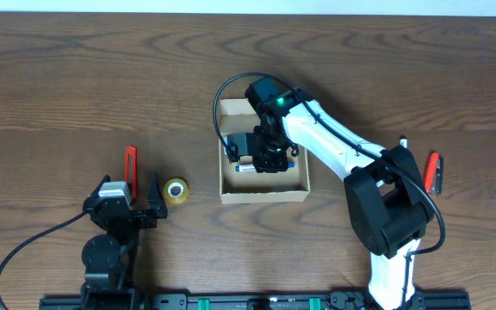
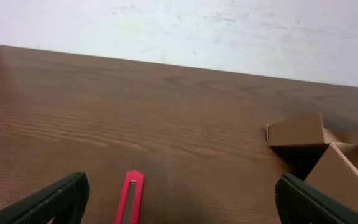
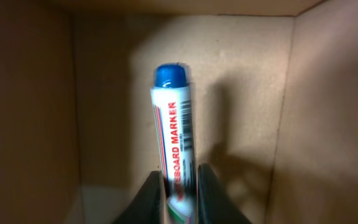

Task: Pack container
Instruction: 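Carry the marker into the box and release it, then move the right gripper back over the black-capped marker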

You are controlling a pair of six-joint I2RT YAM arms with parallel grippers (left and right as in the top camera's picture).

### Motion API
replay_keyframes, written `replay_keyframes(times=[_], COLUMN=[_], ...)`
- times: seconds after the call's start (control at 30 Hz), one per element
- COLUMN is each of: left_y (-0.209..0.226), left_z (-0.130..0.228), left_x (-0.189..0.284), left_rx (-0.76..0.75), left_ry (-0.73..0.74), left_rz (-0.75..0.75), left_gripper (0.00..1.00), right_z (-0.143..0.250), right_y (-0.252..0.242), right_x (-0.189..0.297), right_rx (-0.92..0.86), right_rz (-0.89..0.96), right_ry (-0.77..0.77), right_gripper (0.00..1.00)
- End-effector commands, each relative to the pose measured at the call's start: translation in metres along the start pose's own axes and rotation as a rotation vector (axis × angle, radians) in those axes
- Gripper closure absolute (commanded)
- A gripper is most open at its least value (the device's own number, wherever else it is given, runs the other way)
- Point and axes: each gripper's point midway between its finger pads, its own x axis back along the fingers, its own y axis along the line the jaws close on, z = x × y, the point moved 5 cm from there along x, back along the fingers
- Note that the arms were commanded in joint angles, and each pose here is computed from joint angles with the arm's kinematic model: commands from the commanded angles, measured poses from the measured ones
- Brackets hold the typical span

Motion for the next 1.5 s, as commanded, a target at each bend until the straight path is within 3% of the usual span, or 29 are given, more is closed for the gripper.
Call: replay_keyframes(times=[0.0,0.1,0.3,0.53,0.63,0.67,0.73,0.77,0.9,0.97,1.0,1.13,1.23,1.47], left_y=[-0.001,-0.001,-0.001,-0.001,-0.001,-0.001,-0.001,-0.001,-0.001,-0.001,-0.001,-0.001,-0.001,-0.001], left_z=[0.017,0.017,0.017,0.017,0.017,0.017,0.017,0.017,0.017,0.017,0.017,0.017,0.017,0.017], left_x=[-0.001,-0.001,-0.001,-0.001,-0.001,-0.001,-0.001,-0.001,-0.001,-0.001,-0.001,-0.001,-0.001,-0.001], left_rx=[0.005,0.005,0.005,0.005,0.005,0.005,0.005,0.005,0.005,0.005,0.005,0.006,0.005,0.005], left_ry=[0.065,0.065,0.065,0.065,0.065,0.065,0.065,0.065,0.065,0.065,0.065,0.065,0.065,0.065], left_rz=[0.017,0.017,0.017,0.016,0.016,0.016,0.016,0.016,0.017,0.016,0.017,0.017,0.017,0.017], left_gripper=[0.05,0.04,0.04,0.05,0.05,0.05,0.05,0.05,0.05,0.05,0.05,0.04,0.05,0.05], right_z=[-0.006,-0.006,-0.015,-0.052,-0.046,-0.04,-0.023,-0.008,0.066,0.112,0.13,0.21,0.255,0.309], right_y=[0.0,0.001,0.0,-0.006,-0.006,-0.005,-0.004,-0.005,-0.027,-0.036,-0.038,-0.037,-0.034,-0.031], right_x=[0.0,0.0,0.02,0.151,0.219,0.236,0.263,0.276,0.308,0.314,0.314,0.309,0.299,0.239], right_rx=[0.02,0.019,0.013,-0.02,-0.192,-0.261,-0.361,-0.423,-0.867,-1.137,-1.23,-1.608,-1.766,-1.911], right_rz=[-0.006,-0.008,0.023,0.302,0.438,0.465,0.524,0.57,0.756,0.82,0.835,0.892,0.891,0.636], right_ry=[-0.023,-0.022,-0.058,-0.315,-0.449,-0.486,-0.525,-0.53,-0.523,-0.509,-0.499,-0.419,-0.345,-0.184], right_gripper=[0.7,0.66,0.76,0.7,0.44,0.41,0.62,0.64,0.36,0.07,0.01,0.01,0.01,0.01])
